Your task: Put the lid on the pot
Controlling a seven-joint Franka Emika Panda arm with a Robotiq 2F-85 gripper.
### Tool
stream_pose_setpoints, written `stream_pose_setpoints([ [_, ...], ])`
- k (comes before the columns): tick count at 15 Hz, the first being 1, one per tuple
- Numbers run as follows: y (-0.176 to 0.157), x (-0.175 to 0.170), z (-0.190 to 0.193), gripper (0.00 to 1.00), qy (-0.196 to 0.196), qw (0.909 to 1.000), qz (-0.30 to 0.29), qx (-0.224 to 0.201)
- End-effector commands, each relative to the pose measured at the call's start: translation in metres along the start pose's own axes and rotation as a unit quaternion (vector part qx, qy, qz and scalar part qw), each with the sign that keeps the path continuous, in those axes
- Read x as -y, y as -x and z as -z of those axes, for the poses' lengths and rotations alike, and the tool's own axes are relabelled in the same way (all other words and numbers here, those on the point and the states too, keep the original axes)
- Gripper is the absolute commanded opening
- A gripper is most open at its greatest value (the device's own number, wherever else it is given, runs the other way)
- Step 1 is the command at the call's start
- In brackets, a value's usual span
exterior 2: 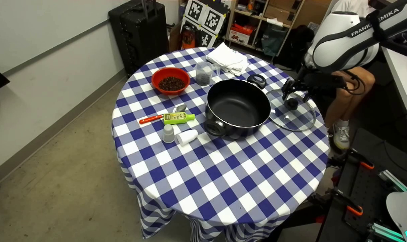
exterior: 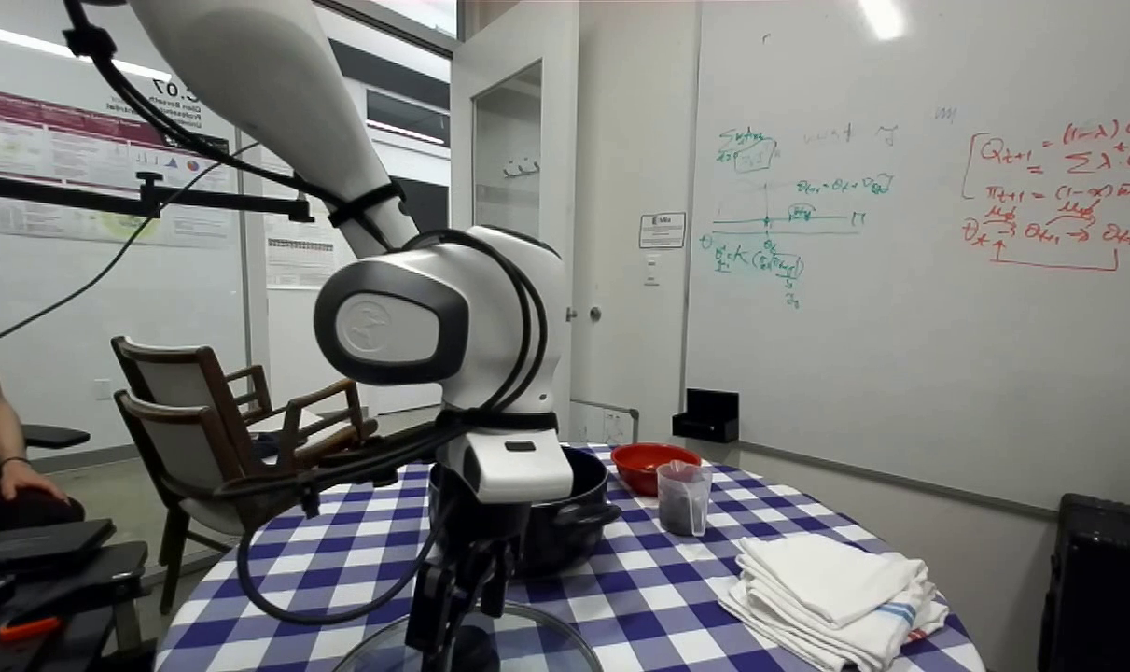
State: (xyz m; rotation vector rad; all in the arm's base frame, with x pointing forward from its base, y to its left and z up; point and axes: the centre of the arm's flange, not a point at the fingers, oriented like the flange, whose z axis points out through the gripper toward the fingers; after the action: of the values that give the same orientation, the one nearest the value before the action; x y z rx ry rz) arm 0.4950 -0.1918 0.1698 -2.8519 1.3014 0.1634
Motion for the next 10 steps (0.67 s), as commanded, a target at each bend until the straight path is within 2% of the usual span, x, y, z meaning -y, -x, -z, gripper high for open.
stream_pose_setpoints([
  [1,-0.0066,0.0069,-0.0085,1.00,0.002,0.9999,-0.010,0.007],
  [2,-0.0064,0.0070,-0.0097,0.91,0.001,0.9999,-0.011,0.008],
  [3,-0.0060,0.0069,-0.0109,0.72,0.001,0.9999,-0.011,0.010],
  [5,-0.0059,0.0063,-0.0120,0.60,0.002,0.9999,-0.012,0.011],
  [8,-0.0061,0.0079,-0.0089,0.34,0.000,0.9999,-0.012,0.010],
  [10,-0.0054,0.0072,-0.0057,0.27,-0.002,0.9999,-0.010,0.010],
])
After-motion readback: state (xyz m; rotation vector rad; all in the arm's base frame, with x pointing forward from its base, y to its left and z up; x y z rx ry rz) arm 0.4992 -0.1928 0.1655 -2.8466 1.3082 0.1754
